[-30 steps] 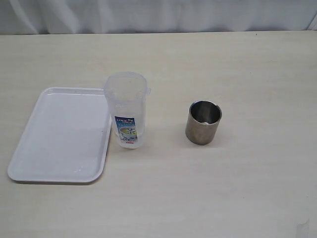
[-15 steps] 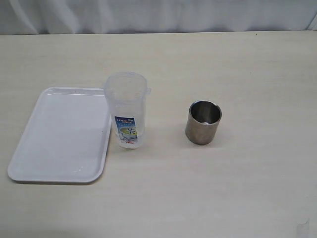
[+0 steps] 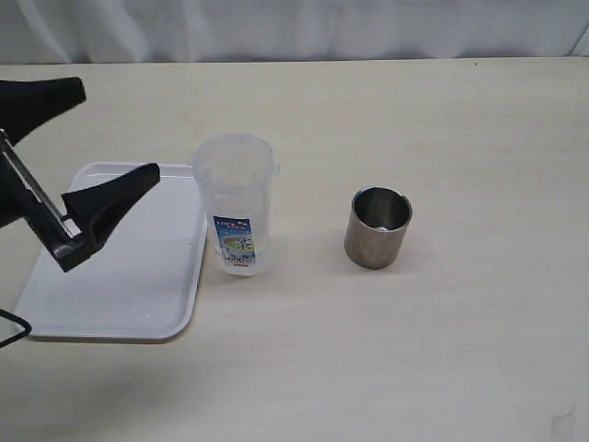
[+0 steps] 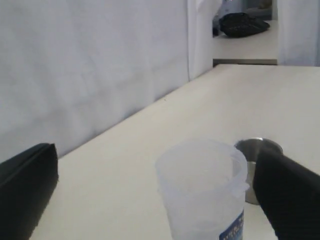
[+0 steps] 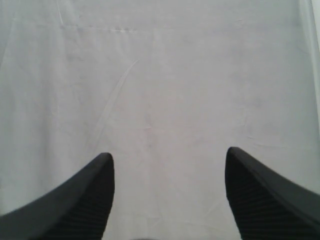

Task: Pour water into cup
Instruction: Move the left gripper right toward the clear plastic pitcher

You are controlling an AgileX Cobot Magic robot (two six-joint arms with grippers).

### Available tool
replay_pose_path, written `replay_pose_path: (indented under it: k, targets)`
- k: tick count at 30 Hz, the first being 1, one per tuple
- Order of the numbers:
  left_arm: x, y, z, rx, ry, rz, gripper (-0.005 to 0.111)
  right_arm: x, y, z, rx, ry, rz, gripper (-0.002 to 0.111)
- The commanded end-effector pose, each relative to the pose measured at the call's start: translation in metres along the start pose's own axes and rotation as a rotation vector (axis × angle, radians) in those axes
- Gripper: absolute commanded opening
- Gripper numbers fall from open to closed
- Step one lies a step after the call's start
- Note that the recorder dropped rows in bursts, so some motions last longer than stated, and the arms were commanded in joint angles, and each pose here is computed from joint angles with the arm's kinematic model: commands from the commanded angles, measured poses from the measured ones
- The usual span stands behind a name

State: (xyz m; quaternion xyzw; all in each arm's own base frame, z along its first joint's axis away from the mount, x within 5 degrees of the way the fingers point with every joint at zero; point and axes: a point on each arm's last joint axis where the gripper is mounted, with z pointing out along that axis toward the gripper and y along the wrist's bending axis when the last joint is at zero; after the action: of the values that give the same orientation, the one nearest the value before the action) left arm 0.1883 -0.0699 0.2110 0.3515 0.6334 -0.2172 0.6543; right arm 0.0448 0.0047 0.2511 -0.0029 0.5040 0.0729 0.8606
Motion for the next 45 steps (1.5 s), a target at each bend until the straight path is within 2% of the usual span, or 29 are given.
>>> replay_pose_path:
  k: [1, 3, 7, 13, 15, 19, 27, 33, 37, 45]
  targets:
    - [0.018, 0.008, 0.015, 0.074, 0.036, -0.035, 0.105, 0.001, 0.0, -0.001, 0.0, 0.007, -0.004, 0.061]
    - [0.027, 0.01, 0.021, 0.095, 0.052, -0.052, 0.105, 0.001, 0.0, -0.001, 0.0, 0.007, -0.004, 0.061]
    - [0.04, 0.01, 0.029, 0.175, 0.074, -0.018, 0.105, 0.001, 0.0, -0.001, 0.0, 0.007, -0.004, 0.061]
    - [0.044, 0.004, 0.031, 0.285, 0.07, 0.013, 0.105, 0.001, 0.0, -0.001, 0.0, 0.007, -0.004, 0.061]
    - [0.045, 0.003, 0.032, 0.297, 0.073, 0.028, 0.105, 0.002, 0.0, -0.001, 0.0, 0.009, -0.004, 0.061]
    - [0.051, 0.004, 0.037, 0.247, 0.091, 0.024, 0.105, 0.002, 0.0, -0.001, 0.0, 0.011, -0.004, 0.061]
    - [0.07, 0.006, 0.046, 0.287, 0.108, -0.004, 0.105, 0.002, 0.0, -0.001, 0.0, 0.011, -0.004, 0.061]
    - [0.094, 0.013, 0.058, 0.308, 0.148, -0.056, 0.105, 0.002, 0.0, -0.001, 0.0, 0.011, -0.004, 0.061]
    - [0.107, 0.016, 0.069, 0.349, 0.159, -0.06, 0.105, 0.002, 0.0, -0.001, 0.0, 0.011, -0.004, 0.061]
    - [0.118, 0.015, 0.098, 0.412, 0.137, -0.034, 0.105, 0.002, 0.0, -0.001, 0.0, 0.011, -0.004, 0.061]
